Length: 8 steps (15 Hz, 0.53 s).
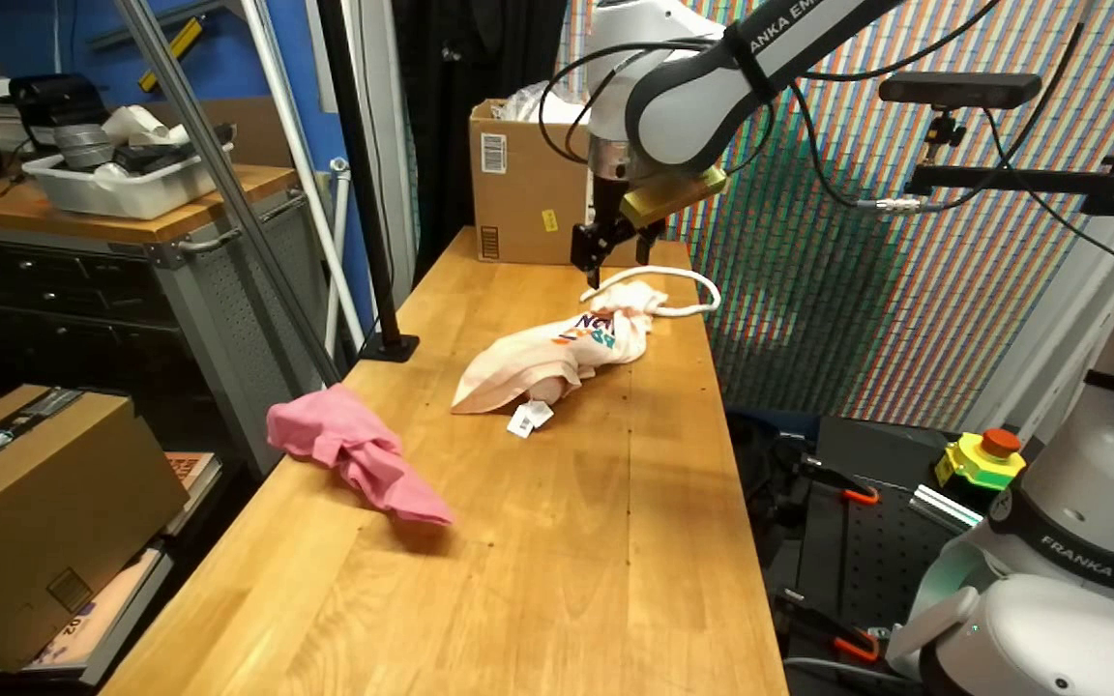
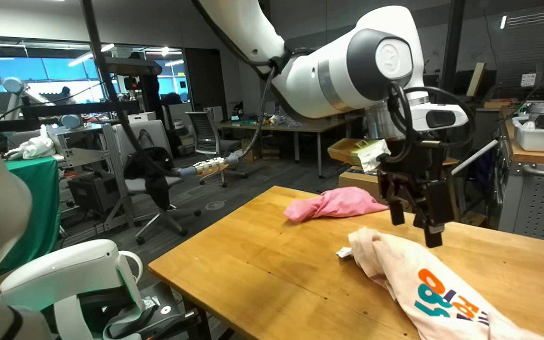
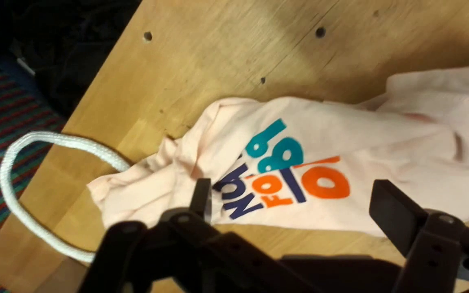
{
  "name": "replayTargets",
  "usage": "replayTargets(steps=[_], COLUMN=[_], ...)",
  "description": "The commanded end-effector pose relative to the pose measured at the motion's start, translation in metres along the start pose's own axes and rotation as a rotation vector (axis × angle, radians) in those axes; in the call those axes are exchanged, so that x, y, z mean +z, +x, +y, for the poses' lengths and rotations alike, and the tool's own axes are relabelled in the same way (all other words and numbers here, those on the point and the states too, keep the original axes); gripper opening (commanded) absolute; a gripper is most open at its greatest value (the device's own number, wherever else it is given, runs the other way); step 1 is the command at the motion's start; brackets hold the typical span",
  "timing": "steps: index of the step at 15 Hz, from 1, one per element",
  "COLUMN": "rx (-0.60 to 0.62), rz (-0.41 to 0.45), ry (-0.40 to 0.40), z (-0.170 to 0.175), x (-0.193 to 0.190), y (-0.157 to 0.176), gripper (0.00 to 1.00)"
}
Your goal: Spread the objects across on the table
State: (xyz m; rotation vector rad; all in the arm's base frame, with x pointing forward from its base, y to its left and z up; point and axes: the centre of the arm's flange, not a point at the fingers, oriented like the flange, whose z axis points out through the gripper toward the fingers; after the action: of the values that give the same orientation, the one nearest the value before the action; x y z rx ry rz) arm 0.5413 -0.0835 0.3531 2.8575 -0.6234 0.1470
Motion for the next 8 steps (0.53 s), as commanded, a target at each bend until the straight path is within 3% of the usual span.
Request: replayTargets(steps=[1, 8], rx=[-0.020, 0.292], rz=[-0.048, -0.046], ry=[0.125, 0.189], z=[0.004, -0.017], x=[-0.006, 0.018], y=[-0.035, -0.044], gripper=[1.00, 1.00])
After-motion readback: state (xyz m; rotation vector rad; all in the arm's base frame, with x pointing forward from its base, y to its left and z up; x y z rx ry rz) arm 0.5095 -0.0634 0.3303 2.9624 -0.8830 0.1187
